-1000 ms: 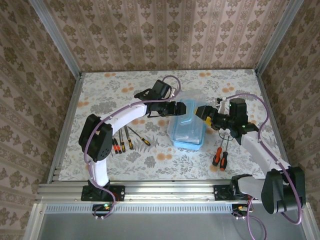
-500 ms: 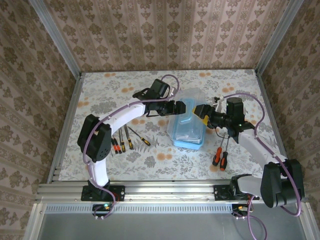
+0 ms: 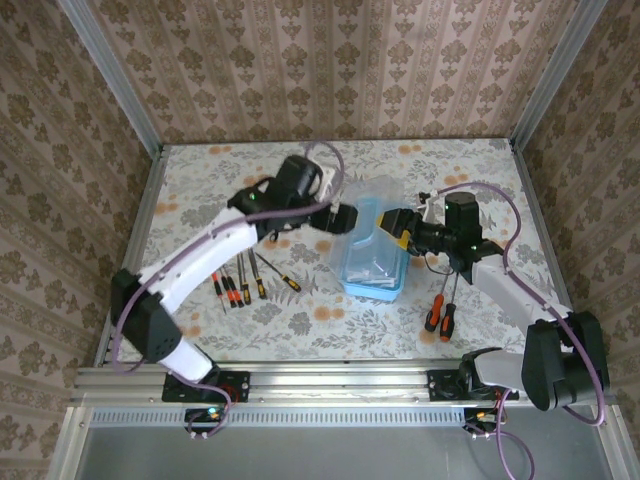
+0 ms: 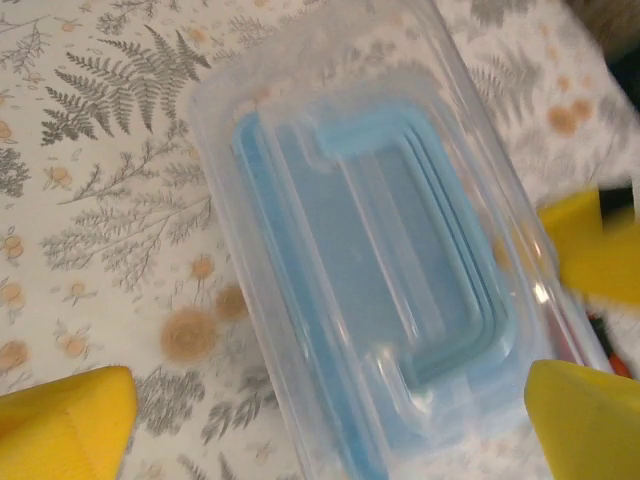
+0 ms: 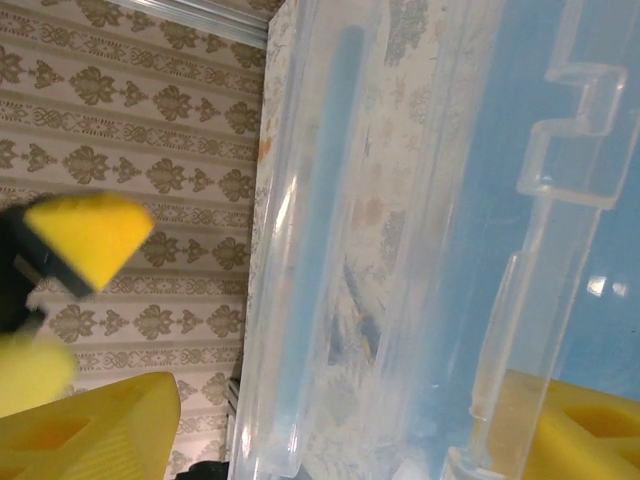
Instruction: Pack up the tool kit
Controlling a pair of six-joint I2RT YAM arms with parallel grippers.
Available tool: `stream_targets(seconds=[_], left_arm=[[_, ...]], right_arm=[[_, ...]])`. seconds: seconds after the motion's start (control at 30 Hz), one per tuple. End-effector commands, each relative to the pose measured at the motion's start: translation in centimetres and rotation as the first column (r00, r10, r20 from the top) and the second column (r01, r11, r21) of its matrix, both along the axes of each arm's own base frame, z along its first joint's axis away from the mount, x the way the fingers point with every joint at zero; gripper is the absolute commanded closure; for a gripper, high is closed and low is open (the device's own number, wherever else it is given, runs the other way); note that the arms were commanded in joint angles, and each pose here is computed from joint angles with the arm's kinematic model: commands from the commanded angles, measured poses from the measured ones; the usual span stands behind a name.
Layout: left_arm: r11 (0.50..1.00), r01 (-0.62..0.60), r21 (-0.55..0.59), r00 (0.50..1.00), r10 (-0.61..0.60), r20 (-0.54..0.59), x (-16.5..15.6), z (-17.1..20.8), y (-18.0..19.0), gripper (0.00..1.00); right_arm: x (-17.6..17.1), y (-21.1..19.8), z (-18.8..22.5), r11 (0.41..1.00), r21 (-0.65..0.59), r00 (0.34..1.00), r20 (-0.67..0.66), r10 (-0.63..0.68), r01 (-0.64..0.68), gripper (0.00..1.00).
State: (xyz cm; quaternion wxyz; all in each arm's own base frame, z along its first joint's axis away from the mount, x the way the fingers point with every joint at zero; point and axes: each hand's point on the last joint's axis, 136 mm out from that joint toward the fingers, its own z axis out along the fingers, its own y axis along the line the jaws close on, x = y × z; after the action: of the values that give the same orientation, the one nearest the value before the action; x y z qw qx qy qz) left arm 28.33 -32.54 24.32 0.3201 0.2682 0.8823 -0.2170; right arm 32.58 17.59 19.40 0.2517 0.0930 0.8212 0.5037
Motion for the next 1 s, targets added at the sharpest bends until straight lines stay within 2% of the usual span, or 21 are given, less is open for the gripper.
stream_targets(seconds=[0.0, 0.1, 0.27, 0.33, 0.47, 0.53, 0.7, 0.97], left_arm=[[0.951, -0.02, 0.309, 0.972, -0.054, 0.229, -3.8, -1.7, 2.5, 0.0], [0.914, -0.055, 0.403, 0.91, -0.12, 0.397, -7.2, -1.5, 2.2, 0.0], [0.922, -0.055, 0.383, 0.867, -0.147, 0.476, -9.8, -1.8, -0.2, 0.0], [0.924, -0.05, 0.379, 0.867, -0.148, 0.476, -9.8, -2.2, -1.7, 0.0], [0.917, -0.154, 0.367, 0.846, -0.069, 0.529, -8.4, -1.7, -2.7, 0.0], [0.924, -0.141, 0.355, 0.854, -0.068, 0.516, -8.4, -2.0, -3.4, 0.0], [0.92, -0.178, 0.348, 0.859, -0.027, 0.511, -8.1, -3.2, -3.6, 0.0], [0.916, -0.222, 0.334, 0.839, 0.005, 0.544, -7.6, -4.3, -4.3, 0.0]], right_arm=[[0.5, 0.9, 2.7, 0.999, 0.03, 0.997, 0.067, 0.029, -0.031, 0.21], [0.5, 1.1, 3.0, 0.999, 0.027, 0.997, 0.067, 0.029, -0.031, 0.21], [0.6, 1.2, 3.6, 1.0, 0.019, 0.997, 0.073, 0.018, -0.019, 0.21], [0.7, 1.3, 3.6, 1.0, 0.023, 0.997, 0.069, 0.018, -0.02, 0.22], [0.5, 1.6, 3.5, 0.999, 0.024, 0.998, 0.063, 0.022, -0.024, 0.22], [0.4, 1.6, 3.4, 0.999, 0.022, 0.998, 0.063, 0.022, -0.023, 0.22], [0.3, 1.7, 3.2, 0.999, 0.021, 0.998, 0.061, 0.023, -0.024, 0.22], [0.1, 2.0, 3.4, 0.999, 0.025, 0.998, 0.063, 0.026, -0.028, 0.22]])
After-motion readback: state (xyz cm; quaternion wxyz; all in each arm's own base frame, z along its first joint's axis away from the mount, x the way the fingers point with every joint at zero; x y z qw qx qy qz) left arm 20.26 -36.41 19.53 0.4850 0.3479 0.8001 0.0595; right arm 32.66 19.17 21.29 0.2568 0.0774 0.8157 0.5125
